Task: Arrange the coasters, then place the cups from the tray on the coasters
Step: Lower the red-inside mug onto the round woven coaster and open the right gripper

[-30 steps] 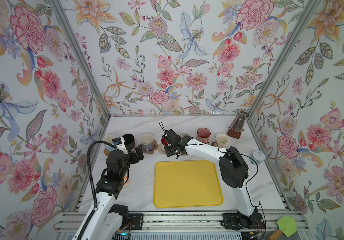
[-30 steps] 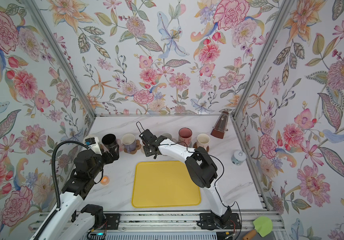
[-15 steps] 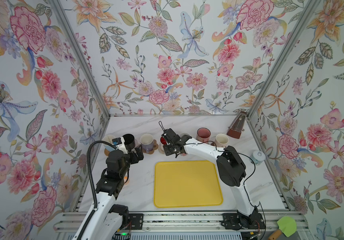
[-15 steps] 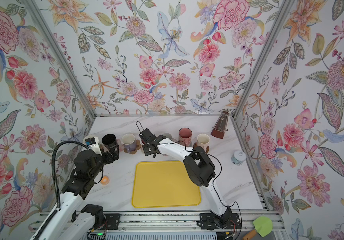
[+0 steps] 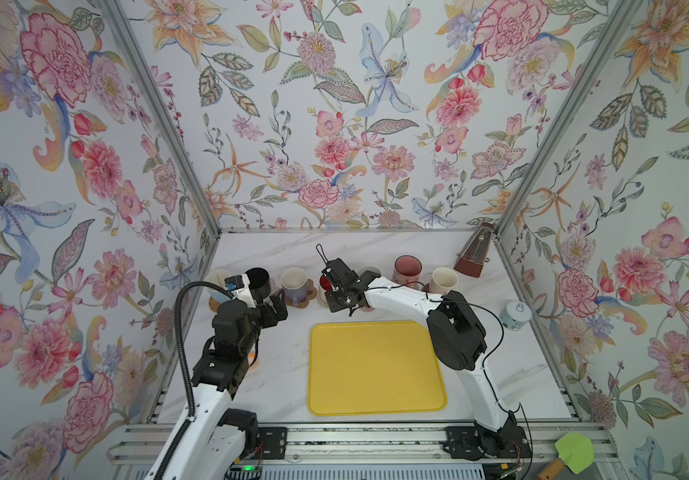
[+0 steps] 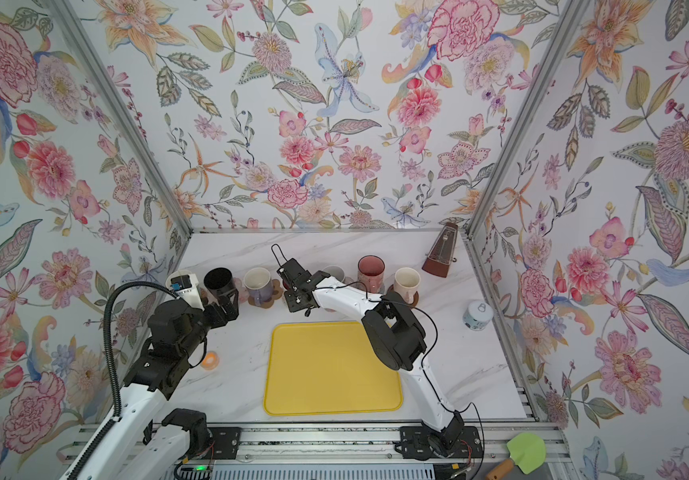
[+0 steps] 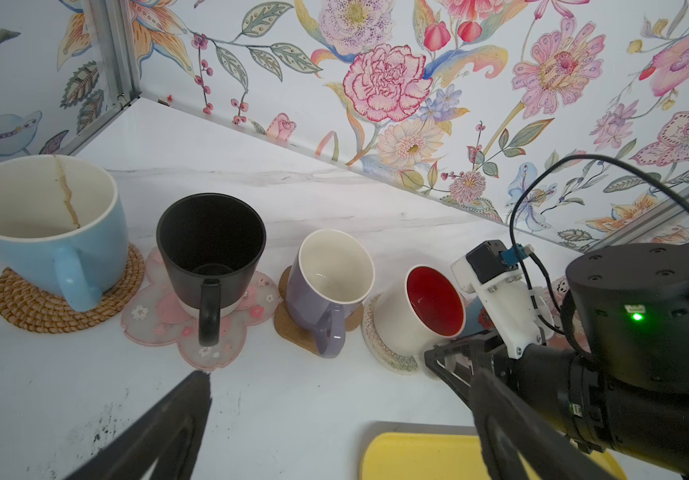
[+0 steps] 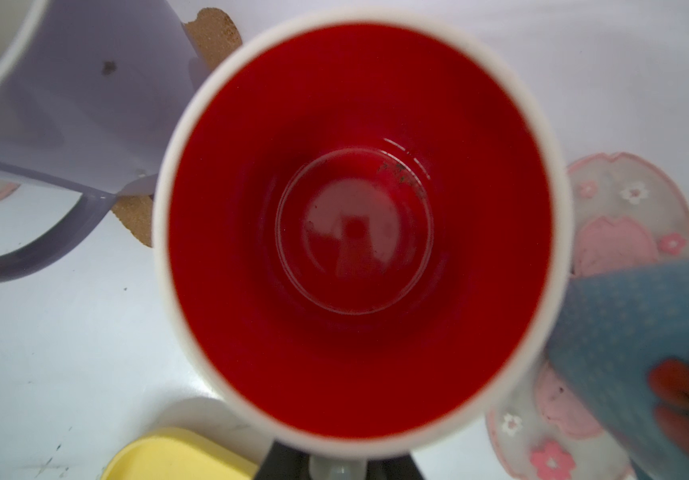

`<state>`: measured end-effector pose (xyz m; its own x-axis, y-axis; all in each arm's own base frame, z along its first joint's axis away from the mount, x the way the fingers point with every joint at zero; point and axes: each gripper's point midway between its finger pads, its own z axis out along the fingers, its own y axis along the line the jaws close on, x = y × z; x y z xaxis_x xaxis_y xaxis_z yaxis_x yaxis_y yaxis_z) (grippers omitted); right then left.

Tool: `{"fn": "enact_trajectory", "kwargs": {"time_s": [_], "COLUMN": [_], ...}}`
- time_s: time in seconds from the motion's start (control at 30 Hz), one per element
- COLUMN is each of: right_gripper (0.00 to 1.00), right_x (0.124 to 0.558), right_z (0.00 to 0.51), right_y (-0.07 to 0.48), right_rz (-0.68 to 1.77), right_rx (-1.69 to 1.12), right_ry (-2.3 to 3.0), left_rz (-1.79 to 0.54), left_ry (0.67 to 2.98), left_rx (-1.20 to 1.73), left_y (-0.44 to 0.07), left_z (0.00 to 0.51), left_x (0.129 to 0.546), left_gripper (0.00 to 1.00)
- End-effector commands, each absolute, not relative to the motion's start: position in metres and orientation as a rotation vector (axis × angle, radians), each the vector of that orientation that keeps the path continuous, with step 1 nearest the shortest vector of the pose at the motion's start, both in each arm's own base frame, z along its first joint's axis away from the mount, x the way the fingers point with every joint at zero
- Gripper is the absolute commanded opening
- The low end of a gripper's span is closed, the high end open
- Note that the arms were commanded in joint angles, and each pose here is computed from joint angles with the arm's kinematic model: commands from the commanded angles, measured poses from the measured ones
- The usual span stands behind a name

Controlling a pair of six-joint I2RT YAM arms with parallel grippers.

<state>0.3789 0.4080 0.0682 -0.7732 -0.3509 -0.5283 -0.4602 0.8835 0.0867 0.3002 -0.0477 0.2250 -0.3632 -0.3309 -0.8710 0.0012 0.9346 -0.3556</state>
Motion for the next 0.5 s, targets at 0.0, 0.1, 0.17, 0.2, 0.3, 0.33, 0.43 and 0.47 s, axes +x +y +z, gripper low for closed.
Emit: {"fn": "enact_trajectory", "kwargs": {"time_s": [0.0,0.1,0.17,0.2,0.3,0.33,0.43,0.47], "right_gripper": [0.00,0.00,0.00,0.01,0.03,0.03,0.05,0.05], "right_x": [0.3897,0.3888,0.3889,0.3883,0.3878,0.3879,0.3867,0.3866], "right_z": [0.0838,0.0829,0.0826,0.0816,0.0798,0.0795,0.0794,0.0797], "right_y": [0.4176,0.4182,0.4185,0.4183,0.4177,0.4174,0.4182,0.4181], "right_rz": [0.326,0.325,0.321,0.318,0.313,0.311,0.312,0.312], "right_rx": [-0.567,-0.571,-0.569,-0.572,-0.574,-0.572,-0.576,-0.578], "right_ry": [2.483,2.484,2.484,2.486,2.489,2.490,2.491,2.490], "left_rz": [-0.328,-0.327,-0.327,-0.327,-0.327,-0.325,-0.324,-0.320], "left_ry": [1.906,1.905,1.906,1.906,1.905,1.907,1.906,1.906], "left_rx": [-0.262,-0.263,-0.262,-0.260,-0.261,-0.262,-0.263,-0.264], "left_y": [-0.0416,-0.0414,-0.0415,-0.0417,-0.0417,-0.0414,-0.0412,-0.0405], "left_z": [0.2242,0.2246,0.2242,0.2245,0.2248,0.2244,0.2250,0.2248], "left_x": [0.3010,0.3011,0.3011,0.3012,0.3012,0.3014,0.3014,0.3016], "left_gripper": [0.99,0.99,0.99,0.99,0.99,0.99,0.99,0.99]}}
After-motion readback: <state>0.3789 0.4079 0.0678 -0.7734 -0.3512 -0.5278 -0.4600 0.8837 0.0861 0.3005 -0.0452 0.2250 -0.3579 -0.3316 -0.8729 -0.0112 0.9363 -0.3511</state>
